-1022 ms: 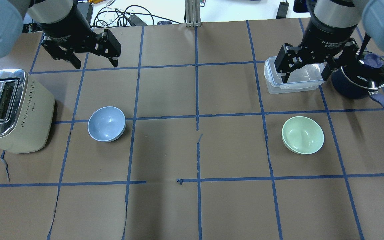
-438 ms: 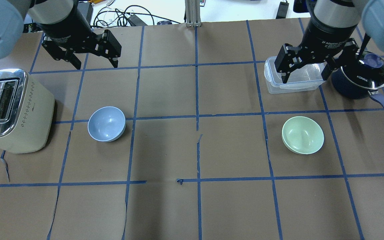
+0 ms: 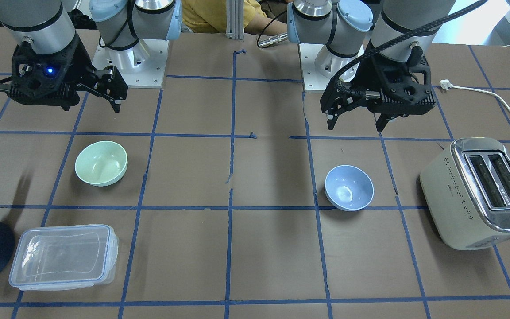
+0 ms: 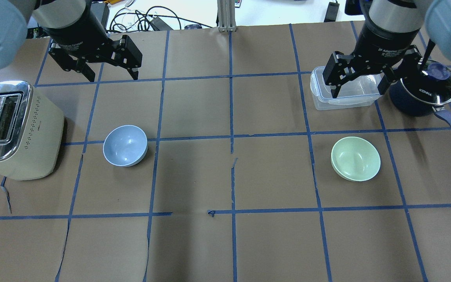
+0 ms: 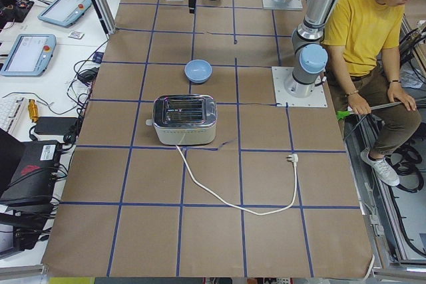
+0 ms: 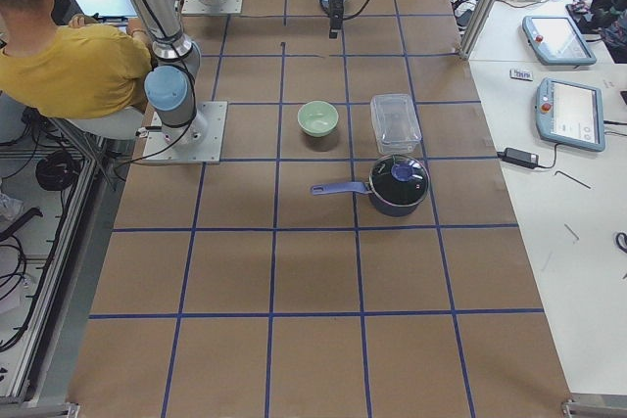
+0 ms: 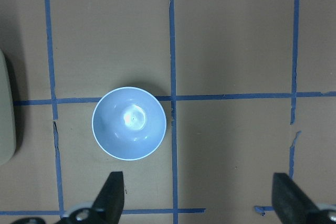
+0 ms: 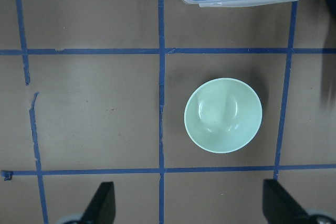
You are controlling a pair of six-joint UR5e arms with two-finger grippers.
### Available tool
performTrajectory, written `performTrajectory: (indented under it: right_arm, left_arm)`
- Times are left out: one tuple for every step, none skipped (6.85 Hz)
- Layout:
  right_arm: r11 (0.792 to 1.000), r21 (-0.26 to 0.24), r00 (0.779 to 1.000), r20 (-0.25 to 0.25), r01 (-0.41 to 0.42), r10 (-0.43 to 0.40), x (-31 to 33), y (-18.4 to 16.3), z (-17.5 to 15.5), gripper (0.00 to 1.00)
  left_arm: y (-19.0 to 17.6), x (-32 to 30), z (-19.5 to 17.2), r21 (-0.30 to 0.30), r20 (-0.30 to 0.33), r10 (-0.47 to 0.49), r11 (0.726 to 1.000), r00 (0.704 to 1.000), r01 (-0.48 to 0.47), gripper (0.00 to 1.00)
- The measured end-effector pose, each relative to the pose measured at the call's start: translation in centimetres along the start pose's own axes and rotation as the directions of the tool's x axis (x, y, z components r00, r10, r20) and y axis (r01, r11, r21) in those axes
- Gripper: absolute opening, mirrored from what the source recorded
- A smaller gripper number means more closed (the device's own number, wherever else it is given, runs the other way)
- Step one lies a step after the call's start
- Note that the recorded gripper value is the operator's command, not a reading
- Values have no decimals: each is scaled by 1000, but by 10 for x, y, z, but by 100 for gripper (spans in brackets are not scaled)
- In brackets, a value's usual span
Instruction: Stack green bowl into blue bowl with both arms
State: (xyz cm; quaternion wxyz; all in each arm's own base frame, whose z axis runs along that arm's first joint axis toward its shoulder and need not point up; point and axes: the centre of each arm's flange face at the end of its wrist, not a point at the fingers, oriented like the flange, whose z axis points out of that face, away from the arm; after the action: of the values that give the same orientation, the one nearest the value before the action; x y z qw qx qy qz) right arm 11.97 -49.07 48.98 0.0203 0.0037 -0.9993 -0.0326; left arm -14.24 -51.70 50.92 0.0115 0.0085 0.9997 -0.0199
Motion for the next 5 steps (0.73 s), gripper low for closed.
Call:
performTrajectory:
  right_arm:
    - [1000, -2, 1000, 1, -1, 1, 0, 0, 0, 100]
    - [1000, -2, 1000, 3, -3, 3, 0, 0, 0, 100]
    - [1000, -2, 1000, 4, -7, 7, 0, 0, 0, 100]
    - [1000, -3, 1000, 4, -7, 7, 0, 0, 1, 100]
    - [1000, -6, 1000, 2, -8, 8, 0, -1, 2, 100]
  left_arm:
    - [0, 0, 0, -1, 0, 1, 1000, 1000, -1, 100]
    - [0, 0, 0, -1, 0, 2, 1000, 1000, -2, 100]
    - [0, 0, 0, -2, 0, 1, 1000, 1000, -1, 100]
    - [0, -1, 1, -3, 0, 1, 1000, 1000, -1, 100]
    - [0, -4, 4, -15, -3, 2, 1000, 1000, -2, 100]
